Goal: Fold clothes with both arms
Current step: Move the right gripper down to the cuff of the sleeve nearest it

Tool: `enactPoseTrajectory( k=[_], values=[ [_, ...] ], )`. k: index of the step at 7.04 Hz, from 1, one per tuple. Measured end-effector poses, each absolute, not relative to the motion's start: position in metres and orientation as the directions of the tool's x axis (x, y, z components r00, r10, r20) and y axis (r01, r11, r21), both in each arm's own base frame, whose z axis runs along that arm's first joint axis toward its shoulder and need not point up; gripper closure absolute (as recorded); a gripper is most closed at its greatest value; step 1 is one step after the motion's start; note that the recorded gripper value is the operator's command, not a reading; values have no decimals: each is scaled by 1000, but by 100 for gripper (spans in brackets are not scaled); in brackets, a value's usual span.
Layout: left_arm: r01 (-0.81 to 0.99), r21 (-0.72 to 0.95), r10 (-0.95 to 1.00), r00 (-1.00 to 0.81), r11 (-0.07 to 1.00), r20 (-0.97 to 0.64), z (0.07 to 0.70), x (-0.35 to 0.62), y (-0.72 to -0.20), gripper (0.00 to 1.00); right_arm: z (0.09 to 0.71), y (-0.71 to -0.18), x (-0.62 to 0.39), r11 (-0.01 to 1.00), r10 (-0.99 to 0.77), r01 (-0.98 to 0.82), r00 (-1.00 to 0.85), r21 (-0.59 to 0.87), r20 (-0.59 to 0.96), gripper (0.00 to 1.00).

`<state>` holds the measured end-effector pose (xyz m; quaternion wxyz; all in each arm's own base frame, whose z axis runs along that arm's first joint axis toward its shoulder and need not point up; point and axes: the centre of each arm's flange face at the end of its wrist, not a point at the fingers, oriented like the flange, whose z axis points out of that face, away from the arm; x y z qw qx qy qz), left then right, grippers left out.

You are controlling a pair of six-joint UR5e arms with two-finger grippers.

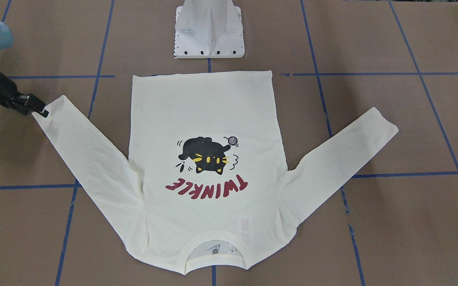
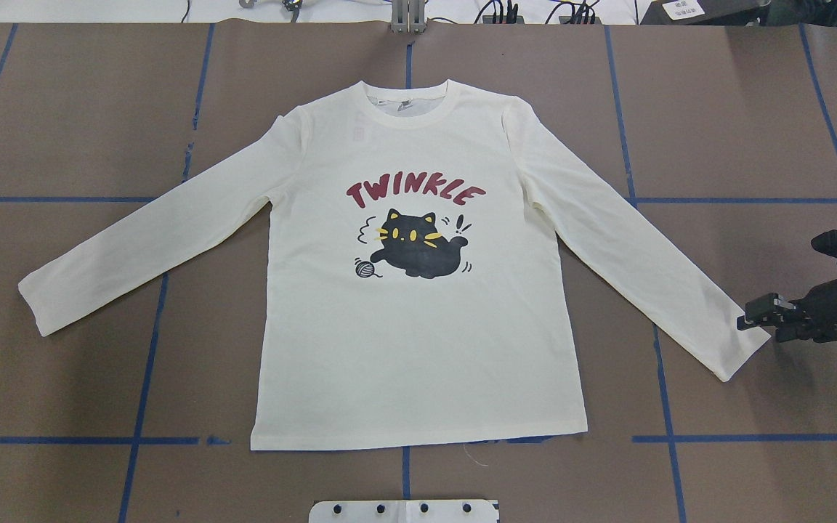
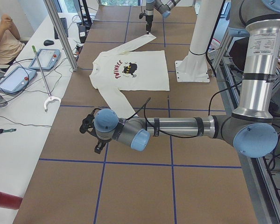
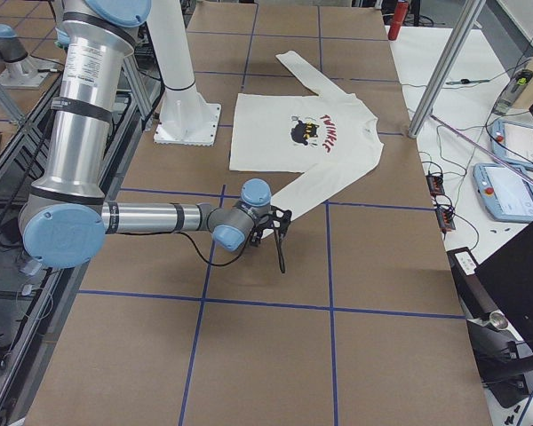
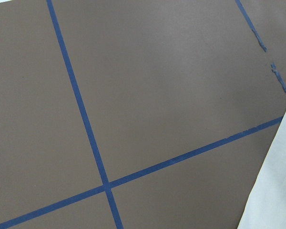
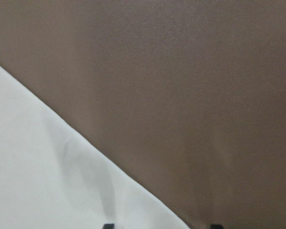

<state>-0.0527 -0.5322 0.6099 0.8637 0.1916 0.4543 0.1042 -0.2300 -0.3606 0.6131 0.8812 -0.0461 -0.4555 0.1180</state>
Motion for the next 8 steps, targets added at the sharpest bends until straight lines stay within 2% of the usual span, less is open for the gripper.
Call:
enactPoseTrajectory(
  k=[1,2,5,6,7,8],
  values=[
    [-6,427,355,565,904,-745,609,-53,-532,0,613,-360,-230,966,256,-169,556,-194,790,95],
    [-6,428,356,565,904,-744,608,-53,-532,0,615,-360,-229,965,260,-171,557,-197,789,100],
    [-5,430,357,565,903,-744,607,-53,-533,0,606,-360,-228,967,252,-167,547,-192,798,100],
    [-5,432,359,564,902,-743,606,-53,-534,0,574,-366,-235,970,238,-162,519,-179,821,100],
    [-5,433,360,564,901,-743,605,-53,-535,0,514,-389,-255,968,246,-174,485,-183,839,100],
    [-5,433,360,564,901,-743,605,-52,-535,0,428,-434,-287,959,273,-198,469,-201,840,100]
  ],
)
